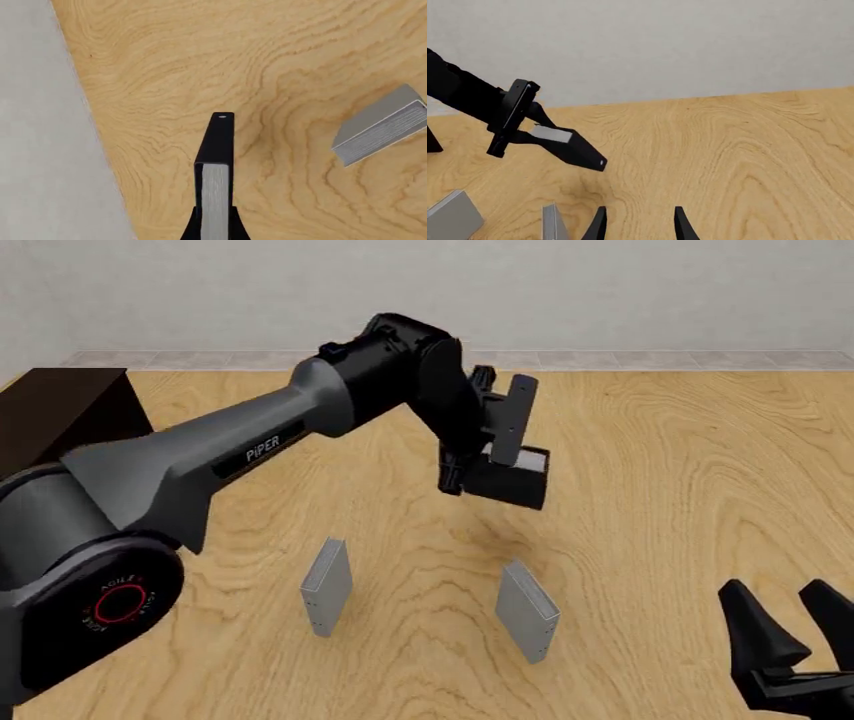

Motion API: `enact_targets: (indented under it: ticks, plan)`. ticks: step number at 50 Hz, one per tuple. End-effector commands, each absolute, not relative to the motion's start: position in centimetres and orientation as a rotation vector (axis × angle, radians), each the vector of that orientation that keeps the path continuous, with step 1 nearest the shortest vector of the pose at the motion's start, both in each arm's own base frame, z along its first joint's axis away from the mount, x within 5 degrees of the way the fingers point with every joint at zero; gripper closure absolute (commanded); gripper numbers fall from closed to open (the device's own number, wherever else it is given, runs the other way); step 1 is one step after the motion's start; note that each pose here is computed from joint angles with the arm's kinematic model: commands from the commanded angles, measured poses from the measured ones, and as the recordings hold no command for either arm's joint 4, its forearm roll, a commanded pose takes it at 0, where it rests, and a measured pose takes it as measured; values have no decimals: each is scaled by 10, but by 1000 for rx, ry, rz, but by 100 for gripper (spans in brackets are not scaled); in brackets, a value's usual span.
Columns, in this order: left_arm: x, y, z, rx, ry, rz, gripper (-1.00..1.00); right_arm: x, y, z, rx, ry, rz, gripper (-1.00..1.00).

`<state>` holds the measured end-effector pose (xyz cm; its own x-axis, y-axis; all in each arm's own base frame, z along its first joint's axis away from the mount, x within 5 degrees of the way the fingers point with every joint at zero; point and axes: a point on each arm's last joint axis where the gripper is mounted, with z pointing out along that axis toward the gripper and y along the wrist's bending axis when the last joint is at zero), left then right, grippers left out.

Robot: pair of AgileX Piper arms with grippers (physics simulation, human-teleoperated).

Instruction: Pick up the book in the middle and place it on the cabinet shelf.

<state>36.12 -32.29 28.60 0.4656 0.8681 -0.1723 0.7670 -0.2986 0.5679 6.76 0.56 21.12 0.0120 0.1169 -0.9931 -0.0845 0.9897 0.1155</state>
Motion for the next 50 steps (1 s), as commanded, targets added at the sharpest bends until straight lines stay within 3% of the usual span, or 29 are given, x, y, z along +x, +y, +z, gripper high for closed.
enact_targets:
  ticks: [1,10,25,50]
  plan:
    - [353,-303,326,2066,1235,304,100,66,6,211,13,1547,158,-100]
    - [347,-290,367,1974,1159,363,100,64,6,211,9,1546,152,-100]
    - [334,-255,399,1907,1072,468,100,64,6,211,5,1548,155,-100]
    - [330,-193,406,1741,1034,655,100,62,6,213,8,1535,164,-100]
